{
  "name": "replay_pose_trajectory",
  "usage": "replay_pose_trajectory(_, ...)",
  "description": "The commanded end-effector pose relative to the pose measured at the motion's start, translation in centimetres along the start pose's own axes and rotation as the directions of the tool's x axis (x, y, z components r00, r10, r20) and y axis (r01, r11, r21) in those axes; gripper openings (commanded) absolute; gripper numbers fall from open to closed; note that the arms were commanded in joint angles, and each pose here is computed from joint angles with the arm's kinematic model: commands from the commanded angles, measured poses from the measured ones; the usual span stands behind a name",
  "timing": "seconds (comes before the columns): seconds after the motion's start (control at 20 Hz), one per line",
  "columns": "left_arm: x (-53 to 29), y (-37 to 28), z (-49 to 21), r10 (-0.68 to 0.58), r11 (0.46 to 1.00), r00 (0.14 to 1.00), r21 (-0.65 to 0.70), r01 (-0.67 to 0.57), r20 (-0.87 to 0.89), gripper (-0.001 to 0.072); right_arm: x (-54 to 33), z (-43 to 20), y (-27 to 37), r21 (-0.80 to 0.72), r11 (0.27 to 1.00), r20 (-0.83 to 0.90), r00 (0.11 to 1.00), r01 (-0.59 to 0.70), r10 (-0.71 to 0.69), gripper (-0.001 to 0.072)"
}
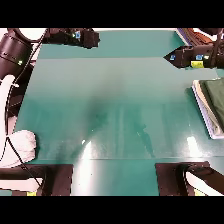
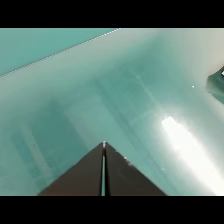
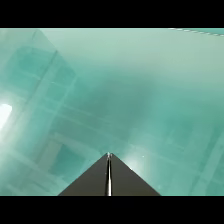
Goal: Fold the shirts.
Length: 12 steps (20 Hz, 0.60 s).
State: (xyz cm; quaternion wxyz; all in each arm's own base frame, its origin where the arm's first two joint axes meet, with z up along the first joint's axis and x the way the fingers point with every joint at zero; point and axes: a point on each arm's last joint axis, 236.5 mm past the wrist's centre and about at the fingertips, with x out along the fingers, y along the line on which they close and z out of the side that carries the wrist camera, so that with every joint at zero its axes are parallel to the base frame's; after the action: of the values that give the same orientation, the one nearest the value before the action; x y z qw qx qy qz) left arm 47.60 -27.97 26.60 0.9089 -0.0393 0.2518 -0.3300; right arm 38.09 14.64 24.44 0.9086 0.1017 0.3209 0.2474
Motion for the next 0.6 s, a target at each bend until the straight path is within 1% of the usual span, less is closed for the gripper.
replay_pose_trajectory(0.0, -0.04, 0.06, 0.09, 0.001, 1.0, 1.0, 0.0, -0.001, 0.003, 0.0023, 0.03, 0.0, 0.08, -0.001, 1.0, -0.001, 1.0, -0.002, 0.002, 0.0018)
replay_pose_trajectory(0.55, -0.04, 0.02, 0.11, 0.0, 1.0, 1.0, -0.002, 0.0, 0.004, 0.0023, 0.03, -0.37, 0.17, 0.0, 1.0, -0.016, 1.0, -0.006, 0.006, 0.0018)
